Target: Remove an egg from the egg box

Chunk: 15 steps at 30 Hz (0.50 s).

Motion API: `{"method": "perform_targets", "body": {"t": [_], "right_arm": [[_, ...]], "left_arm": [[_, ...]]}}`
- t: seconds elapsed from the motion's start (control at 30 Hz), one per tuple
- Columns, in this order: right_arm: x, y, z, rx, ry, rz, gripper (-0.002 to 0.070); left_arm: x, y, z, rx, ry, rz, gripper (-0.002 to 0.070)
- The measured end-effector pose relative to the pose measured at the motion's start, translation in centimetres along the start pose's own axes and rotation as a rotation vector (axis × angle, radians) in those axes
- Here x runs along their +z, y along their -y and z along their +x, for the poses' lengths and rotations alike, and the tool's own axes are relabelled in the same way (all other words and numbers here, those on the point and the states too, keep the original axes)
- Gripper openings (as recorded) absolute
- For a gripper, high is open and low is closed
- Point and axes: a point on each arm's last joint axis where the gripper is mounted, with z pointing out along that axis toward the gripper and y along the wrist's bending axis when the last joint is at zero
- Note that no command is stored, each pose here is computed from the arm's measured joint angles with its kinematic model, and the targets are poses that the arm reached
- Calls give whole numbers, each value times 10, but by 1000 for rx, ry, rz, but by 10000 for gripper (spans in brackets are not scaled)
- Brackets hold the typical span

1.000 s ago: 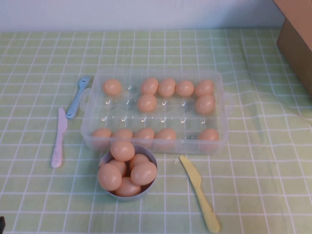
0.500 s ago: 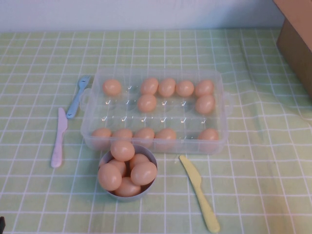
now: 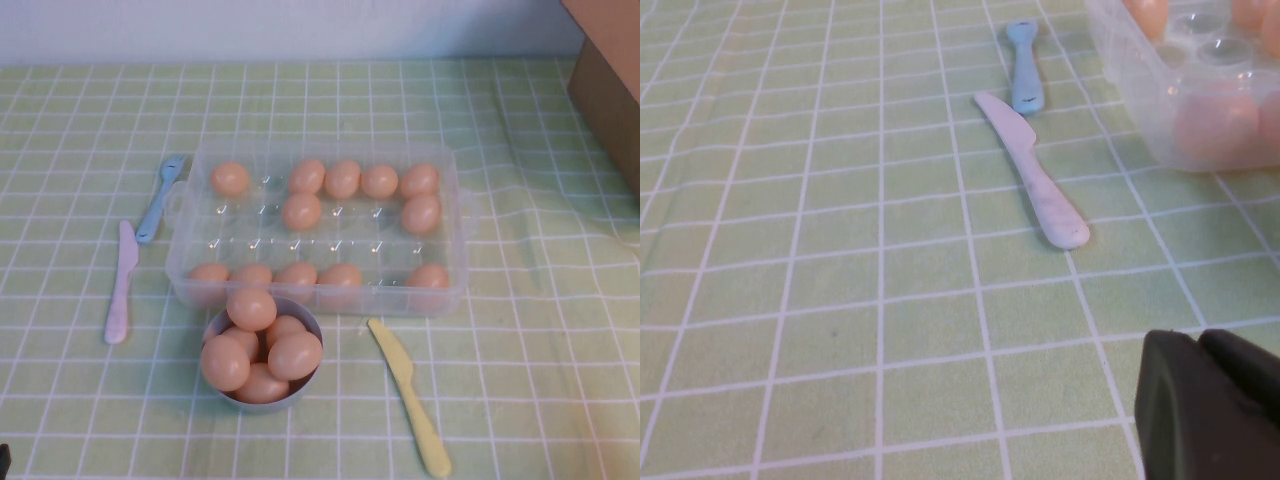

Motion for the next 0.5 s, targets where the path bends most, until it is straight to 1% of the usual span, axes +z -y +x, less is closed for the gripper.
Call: {"method": "perform_targets", "body": {"t": [0.17,0.27,0.5], "right_arm": [[0,-1,7,30,-74,-10,-18],[-1,-2,14,37,-151,-19,-18],[-2,-2,16,39,-182,-23,-18]], "left_arm": [[0,0,0,0,0,0,-3],[0,0,0,0,0,0,-3],[0,0,0,0,0,0,-3]]}}
